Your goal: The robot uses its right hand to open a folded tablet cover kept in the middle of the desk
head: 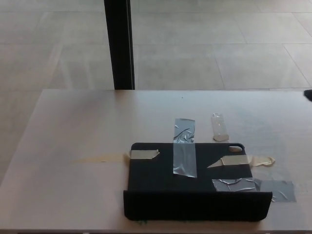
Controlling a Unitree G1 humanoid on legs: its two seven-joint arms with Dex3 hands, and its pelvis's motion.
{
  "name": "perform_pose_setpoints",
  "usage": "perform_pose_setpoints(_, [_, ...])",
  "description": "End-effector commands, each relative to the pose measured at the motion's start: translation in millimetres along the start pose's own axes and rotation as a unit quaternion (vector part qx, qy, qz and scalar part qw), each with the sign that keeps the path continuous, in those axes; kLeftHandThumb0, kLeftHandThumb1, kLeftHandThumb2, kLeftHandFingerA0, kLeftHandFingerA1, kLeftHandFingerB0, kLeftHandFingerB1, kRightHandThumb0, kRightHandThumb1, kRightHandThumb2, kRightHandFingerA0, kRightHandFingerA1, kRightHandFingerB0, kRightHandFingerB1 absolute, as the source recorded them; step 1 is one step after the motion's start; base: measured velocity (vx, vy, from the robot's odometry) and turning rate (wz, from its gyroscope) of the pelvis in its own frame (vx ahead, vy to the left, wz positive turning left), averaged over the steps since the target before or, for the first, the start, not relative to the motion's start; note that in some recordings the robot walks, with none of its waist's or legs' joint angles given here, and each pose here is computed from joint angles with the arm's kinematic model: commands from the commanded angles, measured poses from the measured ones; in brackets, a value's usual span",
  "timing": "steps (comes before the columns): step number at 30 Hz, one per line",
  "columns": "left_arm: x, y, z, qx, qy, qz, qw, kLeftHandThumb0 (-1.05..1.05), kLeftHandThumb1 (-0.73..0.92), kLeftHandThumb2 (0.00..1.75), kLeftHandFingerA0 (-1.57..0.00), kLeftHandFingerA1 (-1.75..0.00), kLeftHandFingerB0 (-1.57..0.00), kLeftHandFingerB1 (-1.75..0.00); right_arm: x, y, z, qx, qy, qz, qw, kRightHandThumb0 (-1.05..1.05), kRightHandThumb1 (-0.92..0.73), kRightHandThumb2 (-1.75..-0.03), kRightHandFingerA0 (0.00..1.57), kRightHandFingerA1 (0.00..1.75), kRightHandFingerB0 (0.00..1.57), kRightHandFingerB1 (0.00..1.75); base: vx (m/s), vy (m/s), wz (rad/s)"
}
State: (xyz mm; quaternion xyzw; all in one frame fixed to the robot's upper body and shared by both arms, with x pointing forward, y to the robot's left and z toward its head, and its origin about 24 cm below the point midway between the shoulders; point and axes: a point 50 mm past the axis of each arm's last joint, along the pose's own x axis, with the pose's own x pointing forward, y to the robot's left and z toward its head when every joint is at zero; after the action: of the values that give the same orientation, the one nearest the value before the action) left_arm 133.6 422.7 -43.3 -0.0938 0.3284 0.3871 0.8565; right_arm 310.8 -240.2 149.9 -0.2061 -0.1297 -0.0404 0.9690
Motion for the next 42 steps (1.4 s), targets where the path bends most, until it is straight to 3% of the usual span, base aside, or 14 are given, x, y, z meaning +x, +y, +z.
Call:
perform_pose_setpoints(1, [-2.7,20.9,19.1,-0.044,-0.012,0.012,0.999,-0.79,0.62,0.95,-0.63,-0.8,-0.38,-0.65,-28.3,74.3,-6.1,-0.331,-0.05,0.326,0.884,-0.85,-0.91,-0.68,0.59,0.48,0.35,0.36,0.0,0.0,0.0])
perform_pose_setpoints(3, [-2.6,20.5,19.2,-0.039,-0.012,0.013,0.999,-0.76,0.82,0.65,-0.66,-0.8,-0.4,-0.61,-26.1,74.8,-6.7,-0.351,-0.042,0.348,0.868,-0.85,-0.72,-1.11,0.53,0.6,0.3,0.49,0.0,0.0,0.0])
perform_pose_setpoints(9, [-2.5,19.9,19.5,-0.036,-0.014,0.01,0.999,-0.79,0.63,0.96,-0.63,-0.79,-0.38,-0.65,-25.9,80.3,2.7,-0.407,-0.038,0.412,0.814,-0.9,-0.92,-0.71,0.61,0.5,0.44,0.39,0.0,0.0,0.0])
perform_pose_setpoints(14, [-2.4,19.7,20.6,-0.041,-0.017,0.01,0.999,-0.77,0.82,0.65,-0.66,-0.81,-0.4,-0.61,-29.1,93.5,-0.3,-0.456,-0.024,0.447,0.769,-0.9,-0.92,-0.71,0.58,0.52,0.41,0.38,0.0,0.0,0.0])
perform_pose_setpoints(15, [-2.4,19.6,20.7,-0.047,-0.019,0.009,0.999,-0.78,0.82,0.65,-0.66,-0.82,-0.39,-0.62,-30.4,99.1,-3.2,-0.467,-0.03,0.449,0.761,-0.89,-0.92,-0.69,0.69,0.99,0.42,0.38,0.0,0.0,0.0])
perform_pose_setpoints(16, [-2.4,19.6,20.7,-0.046,-0.018,0.01,0.999,-0.77,0.82,0.65,-0.67,-0.8,-0.39,-0.61,-33.2,103.5,-5.6,-0.481,-0.029,0.456,0.749,-0.9,-0.77,-1.15,0.54,0.77,0.36,0.51,0.0,0.0,0.0])
perform_pose_setpoints(18, [-2.1,18.6,21.2,-0.046,-0.017,0.008,0.999,-0.8,0.62,0.96,-0.64,-0.79,-0.38,-0.64,-42.9,115.3,-12.0,-0.523,-0.04,0.471,0.709,-0.91,-0.92,-0.75,0.45,0.6,0.37,0.38,0.0,0.0,0.0])
perform_pose_setpoints(19, [-1.8,17.8,21.8,-0.046,-0.017,0.009,0.999,-0.76,0.83,0.65,-0.65,-0.8,-0.39,-0.61,-47.7,123.2,-16.6,-0.534,-0.038,0.482,0.694,-0.92,-0.78,-1.16,0.47,0.69,0.34,0.51,0.0,0.0,0.0])
perform_pose_setpoints(23, [-1.4,16.5,23.1,-0.05,-0.018,0.008,0.999,-0.77,0.81,0.64,-0.68,-0.81,-0.4,-0.62,-55.2,136.2,-25.3,-0.551,-0.043,0.486,0.677,-0.9,-0.92,-0.72,0.53,0.7,0.36,0.39,0.0,0.0,0.0])
perform_pose_setpoints(32, [-1.9,17.7,27.2,-0.05,-0.024,0.002,0.998,-0.8,0.62,0.96,-0.61,-0.79,-0.37,-0.64,-52.2,149.6,-33.6,-0.618,-0.072,0.466,0.629,-0.94,-0.92,-0.71,0.56,0.74,0.42,0.45,0.0,0.0,0.0])
perform_pose_setpoints(36, [-2.0,18.0,26.6,-0.047,-0.025,0.001,0.999,-0.77,0.83,0.65,-0.62,-0.79,-0.37,-0.61,-52.7,152.7,-36.2,-0.643,-0.081,0.455,0.611,-0.98,-0.92,-0.74,0.62,0.83,0.46,0.48,0.0,0.0,0.0])
perform_pose_setpoints(37, [-2.1,18.0,26.6,-0.049,-0.025,0.0,0.998,-0.79,0.62,0.96,-0.59,-0.78,-0.37,-0.64,-52.6,154.2,-37.1,-0.654,-0.084,0.449,0.604,-0.97,-0.74,-1.18,0.63,0.82,0.45,0.58,0.0,0.0,0.0])
perform_pose_setpoints(38, [-1.9,17.8,27.3,-0.043,-0.025,0.003,0.999,-0.77,0.83,0.65,-0.64,-0.79,-0.4,-0.62,-50.8,156.8,-37.2,-0.676,-0.094,0.438,0.585,-1.03,-0.92,-0.76,0.7,1.02,0.51,0.64,0.0,0.0,0.0])
perform_pose_setpoints(42, [-1.5,16.6,30.5,-0.045,-0.028,0.005,0.999,-0.77,0.83,0.65,-0.63,-0.79,-0.39,-0.61,-41.4,166.1,-28.1,-0.68,-0.066,0.436,0.586,-1.04,-0.92,-0.71,0.72,1.03,0.47,0.57,0.0,0.0,0.0])
